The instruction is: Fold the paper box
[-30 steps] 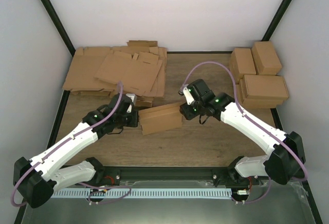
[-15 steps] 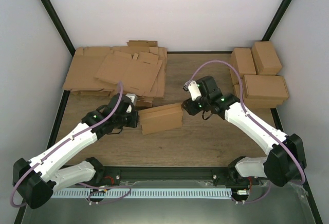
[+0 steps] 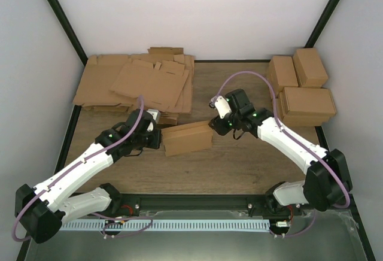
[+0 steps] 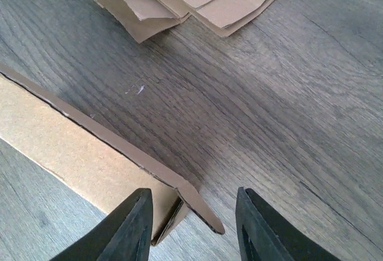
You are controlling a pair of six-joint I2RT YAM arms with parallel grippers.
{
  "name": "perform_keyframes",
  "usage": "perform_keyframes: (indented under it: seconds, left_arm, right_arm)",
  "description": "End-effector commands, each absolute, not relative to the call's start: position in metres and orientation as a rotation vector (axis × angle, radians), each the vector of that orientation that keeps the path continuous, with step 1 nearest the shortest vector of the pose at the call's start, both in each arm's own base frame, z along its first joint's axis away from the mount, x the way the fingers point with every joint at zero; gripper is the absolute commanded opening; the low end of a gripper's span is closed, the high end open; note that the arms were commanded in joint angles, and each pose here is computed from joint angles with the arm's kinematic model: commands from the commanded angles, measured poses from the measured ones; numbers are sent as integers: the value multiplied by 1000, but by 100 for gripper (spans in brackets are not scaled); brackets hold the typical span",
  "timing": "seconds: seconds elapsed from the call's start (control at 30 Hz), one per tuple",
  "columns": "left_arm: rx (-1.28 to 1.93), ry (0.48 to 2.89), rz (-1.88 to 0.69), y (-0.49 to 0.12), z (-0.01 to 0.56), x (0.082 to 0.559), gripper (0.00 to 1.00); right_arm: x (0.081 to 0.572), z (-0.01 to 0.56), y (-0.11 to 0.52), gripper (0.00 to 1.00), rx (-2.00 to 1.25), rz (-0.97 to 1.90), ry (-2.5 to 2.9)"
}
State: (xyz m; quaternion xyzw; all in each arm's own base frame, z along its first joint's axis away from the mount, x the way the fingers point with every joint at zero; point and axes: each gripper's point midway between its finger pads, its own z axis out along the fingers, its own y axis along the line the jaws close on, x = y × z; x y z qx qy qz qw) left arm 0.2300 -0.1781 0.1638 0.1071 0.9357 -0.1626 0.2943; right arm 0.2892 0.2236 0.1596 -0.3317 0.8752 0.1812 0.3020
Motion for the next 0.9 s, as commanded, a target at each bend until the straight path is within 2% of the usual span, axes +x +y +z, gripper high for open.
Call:
perform_keyframes:
  seconds: [0.0,0.4,0.5,0.67,0.87]
  left_arm:
    - [299,2454,-452,-182,175,235,4]
    - [307,2448,-466,-184,177,235,4]
    - [302,2448,-478,-185,176,234,4]
    - [283,2446,-521,-189,176,233,4]
    - [193,2460,-582,-193,170,232,4]
  right_arm:
    - [296,174,232,39,-896,507,2270]
    - [284,165,230,28,-849,563,2354]
    - [281,165,231,22,-824,592,2376]
    - [273,165,235,6,-768,657,2418]
    - [268,162,236,3,-692,640,2443]
